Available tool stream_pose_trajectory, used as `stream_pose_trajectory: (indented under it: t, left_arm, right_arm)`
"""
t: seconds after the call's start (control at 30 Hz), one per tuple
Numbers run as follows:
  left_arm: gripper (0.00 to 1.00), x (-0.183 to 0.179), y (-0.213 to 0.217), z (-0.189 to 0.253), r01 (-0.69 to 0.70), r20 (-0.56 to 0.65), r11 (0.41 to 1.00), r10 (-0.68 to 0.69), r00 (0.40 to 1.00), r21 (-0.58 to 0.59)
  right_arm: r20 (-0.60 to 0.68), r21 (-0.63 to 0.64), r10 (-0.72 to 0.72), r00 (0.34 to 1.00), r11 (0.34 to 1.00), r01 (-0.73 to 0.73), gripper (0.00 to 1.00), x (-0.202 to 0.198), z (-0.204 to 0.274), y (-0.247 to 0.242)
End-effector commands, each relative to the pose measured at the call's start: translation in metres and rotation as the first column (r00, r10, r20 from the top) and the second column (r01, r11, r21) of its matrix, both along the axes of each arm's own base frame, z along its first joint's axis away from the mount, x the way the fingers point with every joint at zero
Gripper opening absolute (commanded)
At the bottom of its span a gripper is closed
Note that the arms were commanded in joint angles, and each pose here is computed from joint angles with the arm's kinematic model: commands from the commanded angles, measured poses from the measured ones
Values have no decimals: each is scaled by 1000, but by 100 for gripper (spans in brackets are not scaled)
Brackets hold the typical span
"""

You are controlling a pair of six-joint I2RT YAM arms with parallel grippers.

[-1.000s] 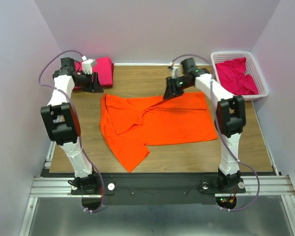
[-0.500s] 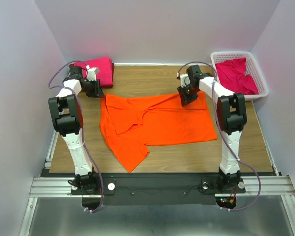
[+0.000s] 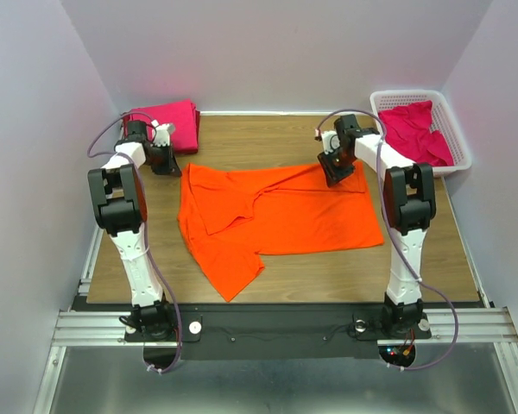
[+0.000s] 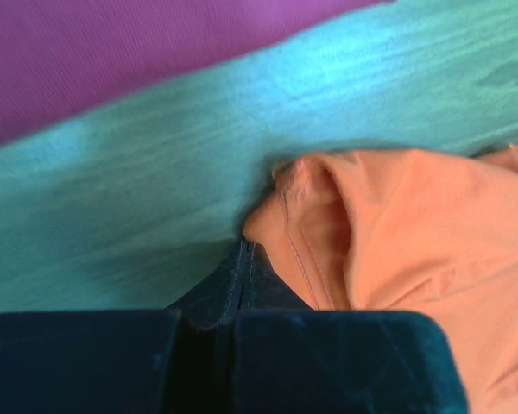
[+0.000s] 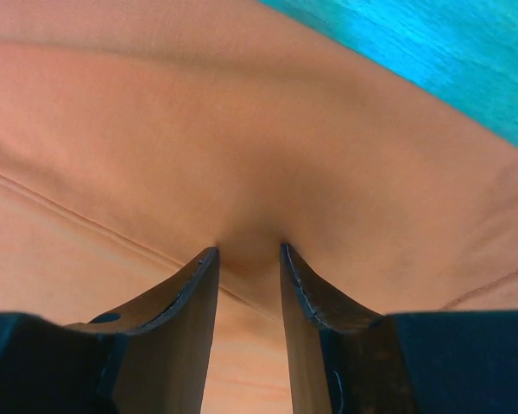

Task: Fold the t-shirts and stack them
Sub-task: Fold the tshirt

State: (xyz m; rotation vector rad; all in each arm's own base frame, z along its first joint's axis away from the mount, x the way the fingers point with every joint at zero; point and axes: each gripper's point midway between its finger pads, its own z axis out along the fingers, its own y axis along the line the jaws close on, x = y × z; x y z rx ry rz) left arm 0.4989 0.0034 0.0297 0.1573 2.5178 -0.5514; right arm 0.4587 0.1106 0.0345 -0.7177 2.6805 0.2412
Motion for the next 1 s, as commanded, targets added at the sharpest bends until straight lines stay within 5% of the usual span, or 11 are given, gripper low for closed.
stream_pose_trajectory:
  t: [0.0, 0.27, 0.37, 0.7, 0.97]
  left_arm:
    - [0, 2, 12, -25, -30, -51, 998, 33, 998, 63]
    - [0, 0, 6, -23, -14, -53, 999, 16, 998, 48]
    - [12, -2, 4, -22, -3, -55, 999, 6, 998, 42]
    - [36, -5, -1, -19, 20, -56, 1000, -19, 998, 20]
    - [39, -7, -5, -23, 28, -64, 999, -27, 998, 16]
  right_arm:
    - [140, 23, 88, 986, 995, -92, 40, 12, 56, 22]
    - [196, 40, 261, 945, 961, -274, 39, 5, 68, 116]
    - [197, 43, 295, 935, 950, -309, 39, 4, 61, 144]
    - [190, 32, 339, 921, 936, -351, 40, 3, 43, 178]
    - [154, 18, 357, 921, 931, -364, 40, -3, 24, 181]
